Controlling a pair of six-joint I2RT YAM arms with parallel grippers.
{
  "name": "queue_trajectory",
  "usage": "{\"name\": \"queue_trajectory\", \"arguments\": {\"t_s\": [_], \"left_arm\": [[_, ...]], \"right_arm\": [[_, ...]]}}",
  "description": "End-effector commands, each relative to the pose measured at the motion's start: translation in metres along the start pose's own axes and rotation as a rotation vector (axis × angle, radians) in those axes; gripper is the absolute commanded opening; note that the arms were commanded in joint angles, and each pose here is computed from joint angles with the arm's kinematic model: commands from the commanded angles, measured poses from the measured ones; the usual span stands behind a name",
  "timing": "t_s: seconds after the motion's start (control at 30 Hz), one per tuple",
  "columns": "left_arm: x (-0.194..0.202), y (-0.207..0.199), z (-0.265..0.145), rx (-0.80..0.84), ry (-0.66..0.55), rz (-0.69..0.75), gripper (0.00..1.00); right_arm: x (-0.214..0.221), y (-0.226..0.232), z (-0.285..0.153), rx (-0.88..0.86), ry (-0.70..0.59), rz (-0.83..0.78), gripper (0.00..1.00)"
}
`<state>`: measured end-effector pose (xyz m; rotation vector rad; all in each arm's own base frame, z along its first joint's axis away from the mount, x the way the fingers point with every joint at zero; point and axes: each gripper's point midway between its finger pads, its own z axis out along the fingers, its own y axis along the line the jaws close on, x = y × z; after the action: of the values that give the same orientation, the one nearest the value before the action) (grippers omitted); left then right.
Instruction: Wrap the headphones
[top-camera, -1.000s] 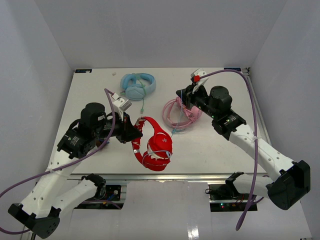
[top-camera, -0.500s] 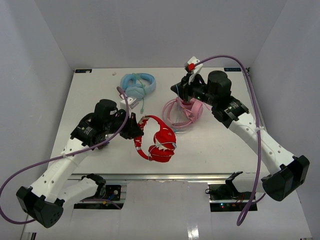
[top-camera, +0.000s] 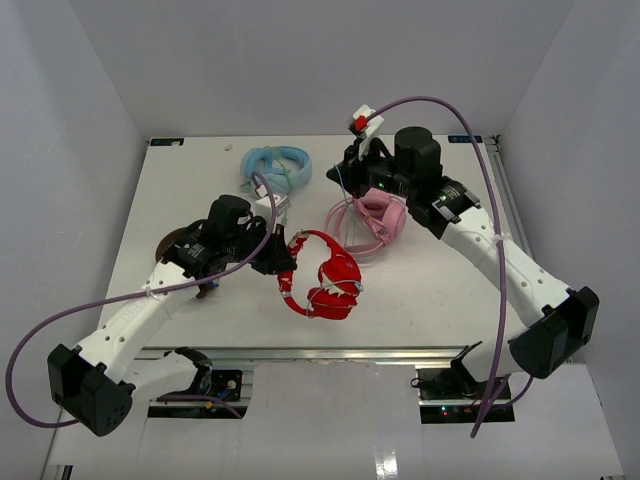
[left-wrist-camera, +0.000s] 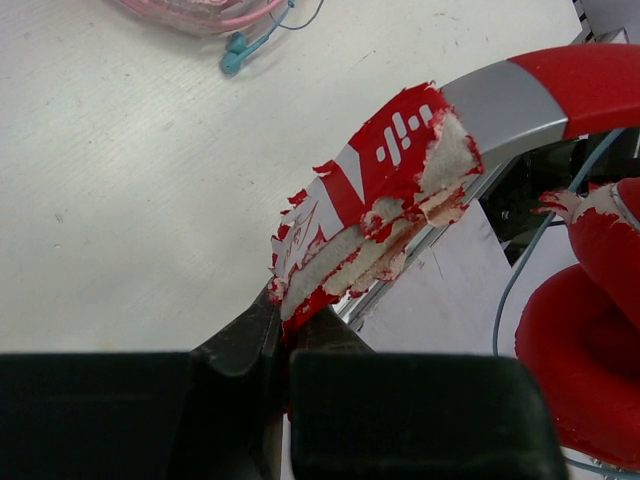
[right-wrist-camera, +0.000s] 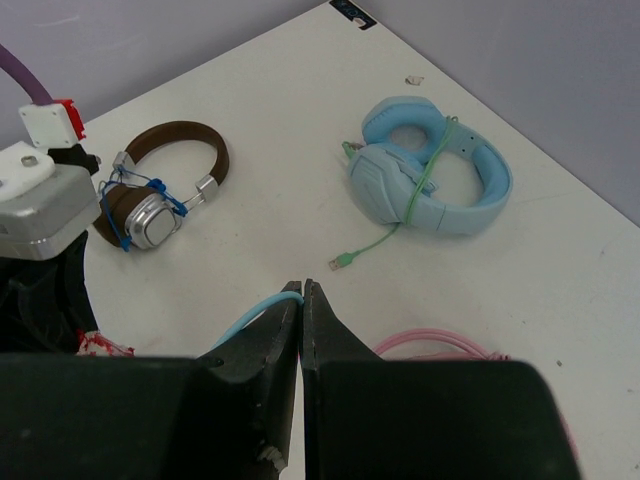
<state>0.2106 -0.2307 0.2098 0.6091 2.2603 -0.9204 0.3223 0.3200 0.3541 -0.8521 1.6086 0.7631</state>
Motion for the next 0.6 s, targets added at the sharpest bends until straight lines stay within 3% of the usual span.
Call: {"name": "queue_trajectory", "arguments": {"t_s": [0.0, 0.23, 0.57], "left_arm": [[-0.017, -0.008, 0.009, -0.003, -0.064, 0.009, 0.0], [-0.014, 0.023, 0.028, -0.257, -0.053, -0.005, 0.0], [-0.03, 0.069, 0.004, -0.572, -0.186, -0.123, 0.0]], "right_arm": [[-0.022, 0.004, 0.005, 0.02, -0.021, -0.028, 0.08], [-0.014, 0.013, 0.016, 0.062, 0.066, -0.049, 0.08], [-0.004, 0.028, 0.003, 0.057, 0.142, -0.006, 0.08]]}}
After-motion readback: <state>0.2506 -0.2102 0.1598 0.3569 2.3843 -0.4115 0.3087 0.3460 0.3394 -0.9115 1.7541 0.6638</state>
